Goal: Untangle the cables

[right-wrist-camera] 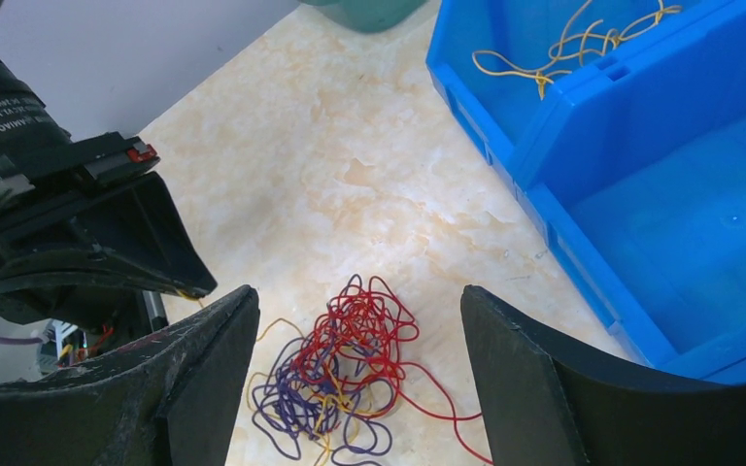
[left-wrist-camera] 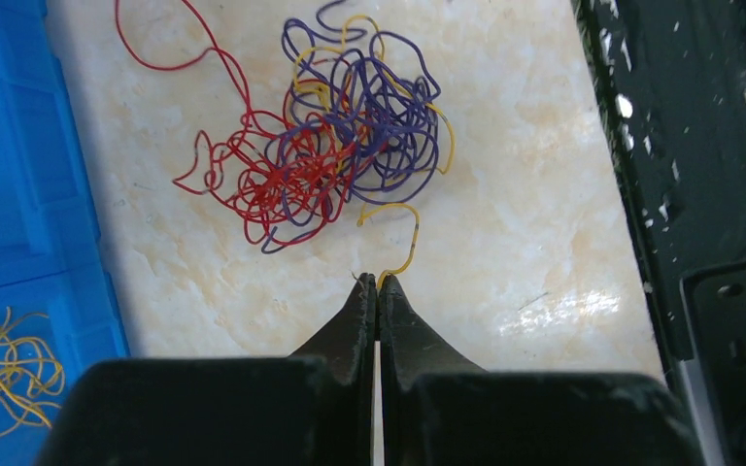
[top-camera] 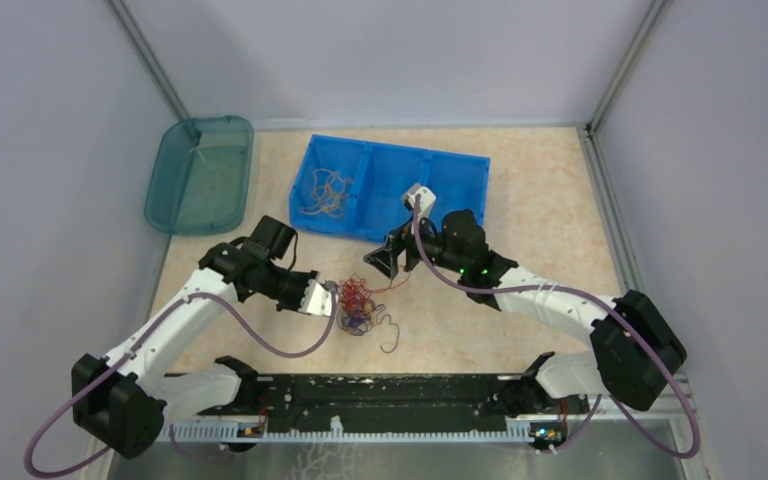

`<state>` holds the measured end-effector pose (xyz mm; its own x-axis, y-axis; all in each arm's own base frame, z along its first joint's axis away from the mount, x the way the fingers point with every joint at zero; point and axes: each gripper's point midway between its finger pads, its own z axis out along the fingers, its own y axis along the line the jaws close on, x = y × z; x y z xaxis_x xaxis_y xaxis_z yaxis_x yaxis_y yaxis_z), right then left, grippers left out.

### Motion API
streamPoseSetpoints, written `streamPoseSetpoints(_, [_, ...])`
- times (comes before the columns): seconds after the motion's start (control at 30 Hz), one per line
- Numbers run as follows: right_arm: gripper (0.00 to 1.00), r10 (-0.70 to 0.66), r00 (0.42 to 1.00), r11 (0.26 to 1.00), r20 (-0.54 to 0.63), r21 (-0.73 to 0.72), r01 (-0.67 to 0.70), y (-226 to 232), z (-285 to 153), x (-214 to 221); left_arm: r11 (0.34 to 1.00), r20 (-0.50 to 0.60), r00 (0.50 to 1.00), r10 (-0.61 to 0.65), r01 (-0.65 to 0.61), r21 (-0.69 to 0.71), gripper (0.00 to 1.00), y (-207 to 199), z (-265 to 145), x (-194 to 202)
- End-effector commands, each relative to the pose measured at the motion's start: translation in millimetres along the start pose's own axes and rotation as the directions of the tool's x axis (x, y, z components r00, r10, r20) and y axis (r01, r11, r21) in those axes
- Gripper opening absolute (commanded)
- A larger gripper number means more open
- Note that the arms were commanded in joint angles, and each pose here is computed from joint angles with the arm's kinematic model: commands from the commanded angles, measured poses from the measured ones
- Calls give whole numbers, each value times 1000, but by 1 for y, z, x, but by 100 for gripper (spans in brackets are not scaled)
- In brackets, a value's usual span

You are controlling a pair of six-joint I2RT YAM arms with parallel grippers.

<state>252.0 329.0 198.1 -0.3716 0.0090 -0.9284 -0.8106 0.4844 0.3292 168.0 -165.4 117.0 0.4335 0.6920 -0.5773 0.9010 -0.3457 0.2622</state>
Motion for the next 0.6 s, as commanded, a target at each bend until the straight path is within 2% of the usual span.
streamPoseSetpoints(0.0, [77,-34,994,998,100,-54,40,16,1,-33,983,107,978,-178,172,58,0,-7,-7,-30])
streamPoseSetpoints(0.17, [77,-41,993,996,115,-74,50,20,-2,-33,946,149,936,-319,307,100,0,2,-23,-55])
streamPoseSetpoints(0.23, [80,-59,990,992,127,-102,72,25,-4,-34,941,177,925,-337,324,97,0,16,-37,-72])
streamPoseSetpoints(0.4, [85,-109,968,956,228,-242,165,55,-16,-48,941,295,899,-323,337,3,1,60,-78,-119])
streamPoseSetpoints(0.57, [85,-97,945,918,314,-338,207,79,-28,-65,922,398,857,-327,381,-63,1,88,-106,-152])
